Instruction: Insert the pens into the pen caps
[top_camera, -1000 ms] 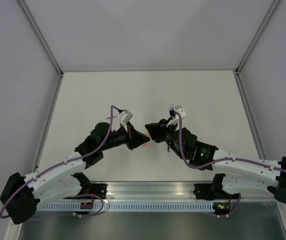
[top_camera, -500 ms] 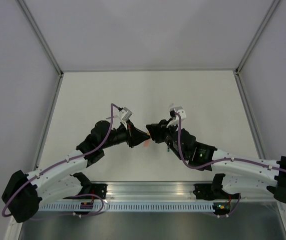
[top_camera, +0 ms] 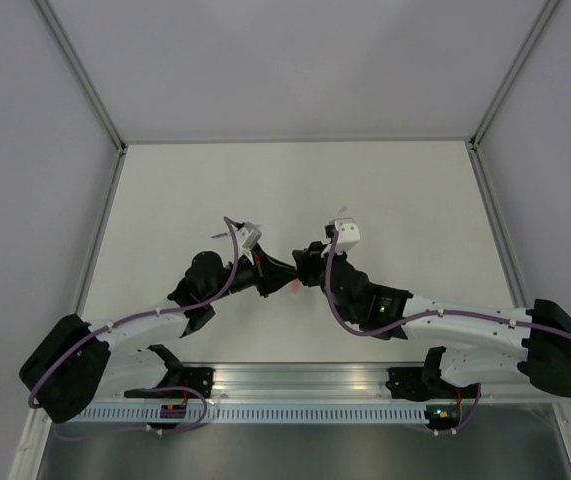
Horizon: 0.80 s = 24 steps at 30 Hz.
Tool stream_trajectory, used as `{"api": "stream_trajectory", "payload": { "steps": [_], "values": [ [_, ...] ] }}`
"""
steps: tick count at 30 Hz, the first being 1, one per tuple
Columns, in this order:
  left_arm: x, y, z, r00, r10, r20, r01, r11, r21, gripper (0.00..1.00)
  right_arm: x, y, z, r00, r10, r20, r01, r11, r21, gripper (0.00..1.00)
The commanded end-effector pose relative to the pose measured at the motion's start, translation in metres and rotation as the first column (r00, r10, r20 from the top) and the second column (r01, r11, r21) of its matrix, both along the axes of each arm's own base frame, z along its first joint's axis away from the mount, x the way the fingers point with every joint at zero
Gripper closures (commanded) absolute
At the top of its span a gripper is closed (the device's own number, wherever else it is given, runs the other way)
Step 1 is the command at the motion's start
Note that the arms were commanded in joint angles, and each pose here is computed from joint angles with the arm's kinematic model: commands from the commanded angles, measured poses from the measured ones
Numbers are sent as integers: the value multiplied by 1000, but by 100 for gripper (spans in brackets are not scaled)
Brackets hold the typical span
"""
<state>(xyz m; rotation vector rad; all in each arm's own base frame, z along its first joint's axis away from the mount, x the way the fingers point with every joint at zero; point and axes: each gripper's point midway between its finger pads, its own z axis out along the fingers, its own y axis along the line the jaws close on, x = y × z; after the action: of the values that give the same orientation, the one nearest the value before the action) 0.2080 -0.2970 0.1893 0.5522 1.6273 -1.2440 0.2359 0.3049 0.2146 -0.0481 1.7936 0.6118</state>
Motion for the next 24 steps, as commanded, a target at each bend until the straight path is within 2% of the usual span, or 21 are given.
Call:
{"api": "stream_trajectory", "payload": {
  "steps": [1,8,13,17,19,23,24],
  "values": [
    [36,12,61,973,164,162,-135,975,-177,98,-16,17,-16,997,70,-42,-71,997,-24,100],
    [33,8,60,980,128,153,-103,982,-160,98,-1,21,-15,995,38,-91,-43,998,-54,100],
    [33,7,52,983,123,138,-104,986,-132,90,7,17,-22,993,27,-111,-32,999,-43,100],
    [32,4,50,986,105,129,-89,989,-120,73,14,14,-21,992,25,-120,-30,999,-39,100],
    [28,1,50,989,74,130,-59,992,-115,71,17,12,-22,992,21,-126,-26,999,-40,100],
    [25,0,52,990,51,130,-37,993,-109,47,19,12,-14,992,30,-123,-33,999,-25,100],
    [24,0,52,991,50,126,-37,994,-107,44,21,11,-12,992,28,-121,-31,999,-23,100]
  ]
}}
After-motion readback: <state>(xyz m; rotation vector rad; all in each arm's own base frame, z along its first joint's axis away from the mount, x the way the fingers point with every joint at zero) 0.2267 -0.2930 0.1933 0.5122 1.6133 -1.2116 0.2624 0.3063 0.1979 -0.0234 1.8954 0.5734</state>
